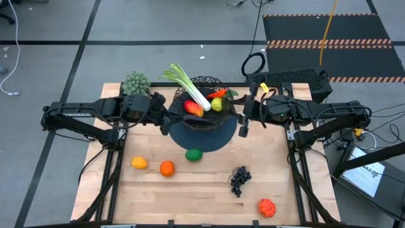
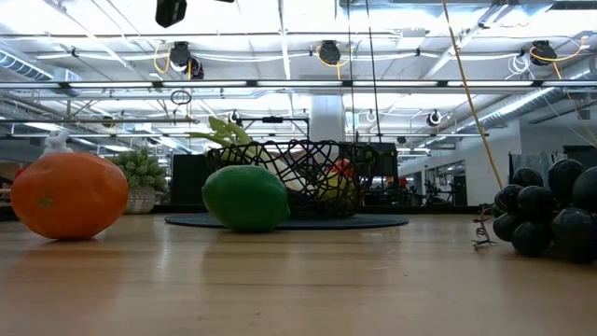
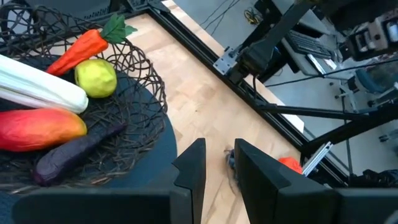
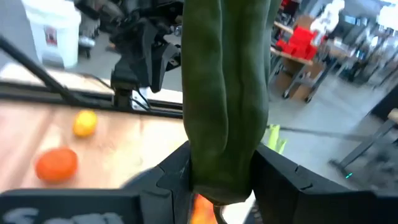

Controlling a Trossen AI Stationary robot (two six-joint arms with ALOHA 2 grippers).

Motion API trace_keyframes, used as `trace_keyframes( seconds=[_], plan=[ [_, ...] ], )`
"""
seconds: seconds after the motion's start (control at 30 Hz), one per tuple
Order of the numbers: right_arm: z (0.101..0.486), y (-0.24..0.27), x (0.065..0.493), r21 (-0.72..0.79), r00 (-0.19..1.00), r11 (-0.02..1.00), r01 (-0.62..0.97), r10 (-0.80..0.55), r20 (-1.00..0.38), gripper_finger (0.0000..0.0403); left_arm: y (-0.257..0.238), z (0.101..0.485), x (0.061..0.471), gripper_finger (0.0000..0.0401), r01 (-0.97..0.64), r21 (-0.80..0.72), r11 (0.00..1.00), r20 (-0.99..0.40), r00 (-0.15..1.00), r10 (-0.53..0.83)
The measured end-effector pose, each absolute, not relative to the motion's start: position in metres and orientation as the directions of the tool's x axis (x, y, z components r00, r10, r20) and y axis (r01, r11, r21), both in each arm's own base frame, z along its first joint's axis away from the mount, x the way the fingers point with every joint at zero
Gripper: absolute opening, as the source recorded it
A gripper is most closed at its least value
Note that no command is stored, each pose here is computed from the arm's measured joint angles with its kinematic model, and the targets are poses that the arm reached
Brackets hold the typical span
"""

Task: Build produce basket
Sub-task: Put the green chili pepper into the wire basket

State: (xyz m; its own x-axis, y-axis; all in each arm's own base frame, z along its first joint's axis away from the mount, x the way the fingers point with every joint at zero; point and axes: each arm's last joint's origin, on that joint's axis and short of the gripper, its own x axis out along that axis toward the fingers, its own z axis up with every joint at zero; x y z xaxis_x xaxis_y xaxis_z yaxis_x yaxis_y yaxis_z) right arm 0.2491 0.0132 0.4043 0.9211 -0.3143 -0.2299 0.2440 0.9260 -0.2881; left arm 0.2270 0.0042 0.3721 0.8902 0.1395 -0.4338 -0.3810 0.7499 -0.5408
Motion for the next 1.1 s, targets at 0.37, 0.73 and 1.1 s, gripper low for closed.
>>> trace_keyframes(
  seconds=[0.37, 0.73, 1.1],
  plan=[
    [0.404, 0.013, 0.249, 0.179, 0.921, 0.917, 0.358, -0.314, -0.230, 0.0132, 0.003, 0.372, 0.227, 0.0086, -0.352, -0.536, 0.768, -0.435, 0.894, 0.106],
    [0.404, 0.013, 0.249, 0.615, 0.921, 0.687, 0.387, -0.313, -0.230, 0.0132, 0.000, 0.375, 0.229, 0.0086, -0.233, -0.532, 0.814, -0.409, 0.913, -0.005],
    [0.399, 0.014, 0.256, 0.772, 0.916, 0.506, 0.384, -0.315, -0.249, 0.0132, 0.000, 0.383, 0.232, 0.0086, -0.156, -0.488, 0.859, -0.321, 0.947, -0.010]
  ],
)
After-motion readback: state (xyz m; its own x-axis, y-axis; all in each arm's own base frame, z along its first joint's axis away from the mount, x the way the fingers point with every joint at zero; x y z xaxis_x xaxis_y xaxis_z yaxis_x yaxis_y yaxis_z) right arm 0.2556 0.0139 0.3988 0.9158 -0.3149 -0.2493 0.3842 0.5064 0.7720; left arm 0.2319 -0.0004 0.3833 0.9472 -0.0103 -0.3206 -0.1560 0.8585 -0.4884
